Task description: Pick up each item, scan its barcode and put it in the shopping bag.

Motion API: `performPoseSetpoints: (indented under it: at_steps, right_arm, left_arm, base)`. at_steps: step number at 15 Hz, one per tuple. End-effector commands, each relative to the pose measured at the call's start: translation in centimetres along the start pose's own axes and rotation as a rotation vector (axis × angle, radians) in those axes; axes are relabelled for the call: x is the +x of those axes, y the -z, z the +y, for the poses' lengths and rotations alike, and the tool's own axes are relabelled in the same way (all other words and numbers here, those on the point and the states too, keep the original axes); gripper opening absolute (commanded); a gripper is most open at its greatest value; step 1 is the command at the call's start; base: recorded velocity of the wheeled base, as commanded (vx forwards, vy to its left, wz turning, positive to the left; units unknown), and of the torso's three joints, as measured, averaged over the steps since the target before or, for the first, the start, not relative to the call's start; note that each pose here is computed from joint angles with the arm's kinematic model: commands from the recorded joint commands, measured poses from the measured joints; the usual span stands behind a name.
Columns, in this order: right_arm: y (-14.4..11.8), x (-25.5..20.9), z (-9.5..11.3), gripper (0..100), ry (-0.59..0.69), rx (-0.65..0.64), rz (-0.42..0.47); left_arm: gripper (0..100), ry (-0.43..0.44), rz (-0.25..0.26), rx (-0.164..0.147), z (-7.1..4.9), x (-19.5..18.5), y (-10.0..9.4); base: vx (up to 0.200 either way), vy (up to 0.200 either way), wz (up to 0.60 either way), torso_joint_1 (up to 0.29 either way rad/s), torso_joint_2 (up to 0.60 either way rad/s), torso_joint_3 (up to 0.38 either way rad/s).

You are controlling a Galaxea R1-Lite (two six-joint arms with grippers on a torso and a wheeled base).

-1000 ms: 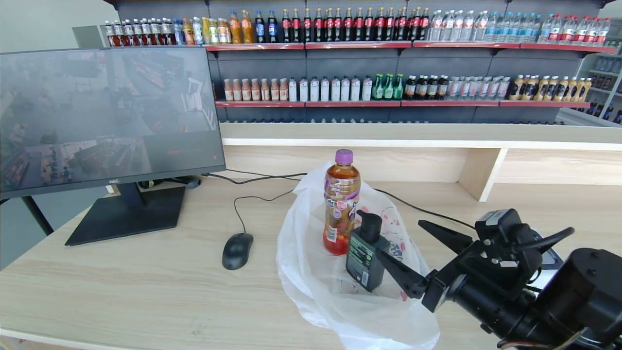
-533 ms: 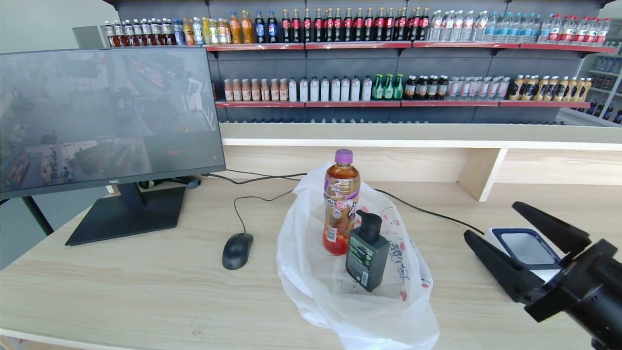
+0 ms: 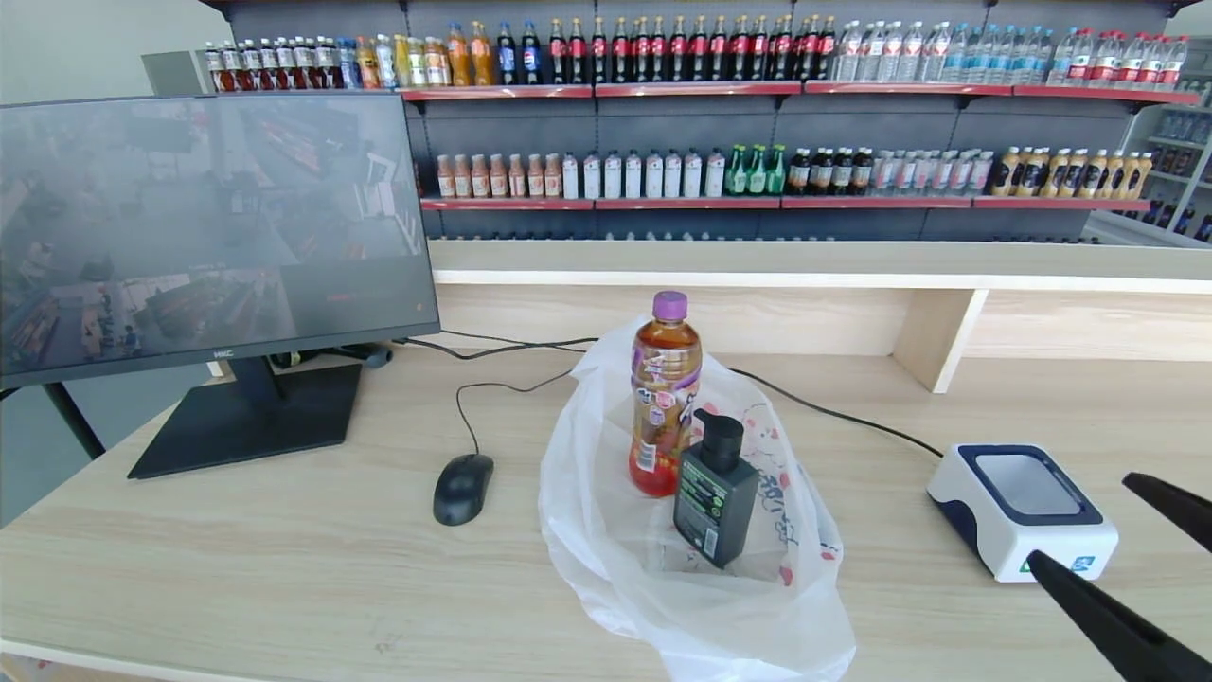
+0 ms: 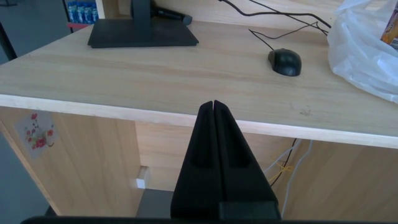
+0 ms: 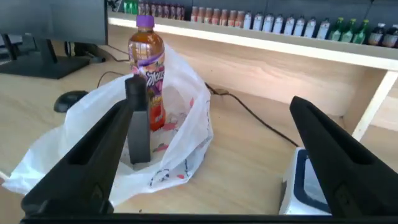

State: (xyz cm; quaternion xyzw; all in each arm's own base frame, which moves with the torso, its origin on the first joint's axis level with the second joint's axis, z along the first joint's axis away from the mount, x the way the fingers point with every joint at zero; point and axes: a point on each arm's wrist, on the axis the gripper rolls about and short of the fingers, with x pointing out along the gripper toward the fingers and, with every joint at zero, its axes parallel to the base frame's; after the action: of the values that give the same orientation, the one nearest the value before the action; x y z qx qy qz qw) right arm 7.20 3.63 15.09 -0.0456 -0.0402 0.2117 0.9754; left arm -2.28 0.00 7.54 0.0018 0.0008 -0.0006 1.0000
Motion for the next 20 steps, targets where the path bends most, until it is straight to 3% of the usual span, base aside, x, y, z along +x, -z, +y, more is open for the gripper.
performPoseSetpoints:
  at_steps: [1,3,4,6,9,12,14,18,20]
  right_arm:
    - [0.5,-4.7,0.0,100,-0.088,-0.055,-0.016]
    - [1.9,-7.0,0.1,100,-0.115,-0.068,0.04]
    - [3.6,-8.5,0.2,100,-0.126,-0.074,0.099]
    - [6.3,-10.1,0.4,100,-0.163,-0.079,0.122]
    - [6.3,-10.1,0.4,100,-0.166,-0.062,0.129]
    - [6.2,-9.2,0.5,100,-0.151,-0.022,0.253]
    - [6.2,-8.6,0.5,100,-0.041,-0.005,0.334]
    - [6.2,-8.8,0.7,100,0.268,0.022,0.331]
    - [6.2,-9.3,0.9,100,0.333,0.013,0.269]
  left_arm:
    - [0,0.0,0.0,0.001,0.0,0.0,0.0]
    - [0,0.0,0.0,0.001,0.0,0.0,0.0]
    - [0,0.0,-0.002,0.001,0.0,0.0,0.0]
    - [0,-0.001,-0.002,-0.001,0.0,0.0,0.0]
    - [0,-0.001,-0.002,-0.002,0.0,0.0,0.0]
    - [0,-0.001,0.0,-0.001,0.0,0.0,0.0]
    - [0,-0.001,0.0,-0.001,0.0,0.0,0.0]
    - [0,-0.001,-0.002,-0.001,0.0,0.0,0.0]
    - [0,-0.001,0.0,-0.001,0.0,0.0,0.0]
  base:
    - [0.0,0.0,0.0,0.0,0.0,0.0]
    - [0.0,0.0,0.0,0.0,0.0,0.0]
    - [0.0,0.0,0.0,0.0,0.0,0.0]
    - [0.0,0.0,0.0,0.0,0.0,0.0]
    - [0.0,0.0,0.0,0.0,0.0,0.0]
    - [0.0,0.0,0.0,0.0,0.0,0.0]
    - [0.0,0.0,0.0,0.0,0.0,0.0]
    - [0.0,0.0,0.0,0.0,0.0,0.0]
    - [0.0,0.0,0.0,0.0,0.0,0.0]
